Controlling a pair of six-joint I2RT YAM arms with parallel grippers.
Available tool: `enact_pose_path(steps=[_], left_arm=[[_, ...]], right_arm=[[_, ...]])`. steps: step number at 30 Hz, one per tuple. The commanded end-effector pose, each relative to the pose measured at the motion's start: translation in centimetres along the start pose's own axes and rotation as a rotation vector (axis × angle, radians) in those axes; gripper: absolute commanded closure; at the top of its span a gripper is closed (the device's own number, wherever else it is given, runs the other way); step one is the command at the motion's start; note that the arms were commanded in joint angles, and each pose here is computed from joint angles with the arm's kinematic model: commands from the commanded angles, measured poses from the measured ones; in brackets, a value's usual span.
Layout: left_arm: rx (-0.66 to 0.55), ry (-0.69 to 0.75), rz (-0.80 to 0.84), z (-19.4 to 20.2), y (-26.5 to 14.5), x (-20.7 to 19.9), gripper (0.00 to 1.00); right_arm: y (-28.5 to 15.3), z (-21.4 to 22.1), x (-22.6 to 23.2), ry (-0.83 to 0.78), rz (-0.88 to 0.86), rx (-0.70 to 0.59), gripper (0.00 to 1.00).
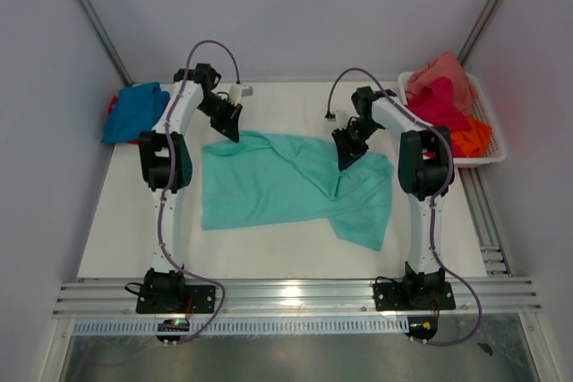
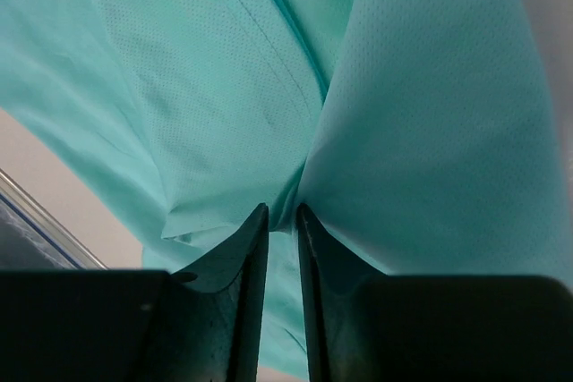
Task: Fold and stack the t-shirts
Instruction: Fold the tshirt
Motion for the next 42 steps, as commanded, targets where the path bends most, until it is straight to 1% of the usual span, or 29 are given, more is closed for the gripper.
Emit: enact_pose_path(steps=[1,5,7,8,9,10,11,12,15,26,28,31,35,37,38,40,41,42], left_arm=[[0.004,-0.016,0.036,0.2,0.2,-0.2,1.00],[0.004,-0.016,0.034,0.2,0.2,-0.1,1.00],[0.004,-0.020,0.038,0.2,0.3,-0.1,1.00],[0.003,-0.017,0.037,0.2,0.3,-0.1,1.00],[0.005,-0.022,0.042,0.2,0.3,-0.1,1.00],[0.008,-0.025,0.041,0.3,0.4,-0.1,1.00],[0.006,-0.023,0.042,0.3,0.4,-0.1,1.00],[0.008,-0.026,0.044,0.3,0.5,-0.1,1.00],[0.009,-0.027,0.045,0.3,0.5,0.0,1.00],[0.019,-0.035,0.055,0.5,0.7,0.0,1.00],[0.021,-0.036,0.056,0.6,0.7,0.0,1.00],[0.021,-0.039,0.051,0.5,0.7,0.0,1.00],[0.014,-0.041,0.054,0.4,0.8,0.0,1.00],[0.017,-0.042,0.054,0.5,0.8,0.1,1.00],[0.017,-0.042,0.054,0.5,0.8,0.1,1.00],[0.023,-0.046,0.057,0.6,0.9,0.1,1.00],[0.024,-0.045,0.058,0.6,0.9,0.0,1.00],[0.026,-0.047,0.060,0.7,0.8,0.0,1.00]], right_arm=[[-0.3,-0.6,-0.1,-0.010,-0.005,-0.030,0.77],[-0.3,-0.5,-0.1,-0.011,0.000,-0.024,0.82],[-0.4,-0.5,-0.1,-0.013,0.004,-0.021,0.81],[-0.4,-0.4,-0.1,-0.012,0.008,-0.017,0.80],[-0.4,-0.4,-0.2,-0.013,0.013,-0.015,0.73],[-0.4,-0.4,-0.2,-0.012,0.014,-0.015,0.69],[-0.4,-0.5,-0.2,-0.010,0.016,-0.015,0.62],[-0.5,-0.5,-0.2,-0.008,0.021,-0.014,0.48],[-0.6,-0.6,-0.3,-0.005,0.033,-0.018,0.44],[-0.8,-1.0,-0.3,-0.010,0.042,-0.036,0.44],[-0.9,-1.1,-0.3,-0.013,0.040,-0.040,0.46],[-1.3,-1.3,-0.2,-0.016,0.040,-0.048,0.51],[-1.5,-1.6,-0.2,-0.024,0.050,-0.058,0.61],[-1.6,-1.7,-0.2,-0.026,0.048,-0.061,0.76],[-1.5,-1.7,-0.2,-0.026,0.048,-0.061,0.85],[-1.5,-1.6,-0.3,-0.023,0.050,-0.058,0.88],[-1.5,-1.5,-0.3,-0.024,0.051,-0.056,0.91],[-1.5,-1.5,-0.3,-0.024,0.051,-0.056,0.96]])
Point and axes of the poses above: each gripper's point midway between its finger pads, its own y axis out along the fingers, its own x axis along the line the jaws close on, z = x × y, the point moved 10 cm from there along -y, back along the fingers, and after that the axes turned 10 degrees about -y, right-handed, at the moved point
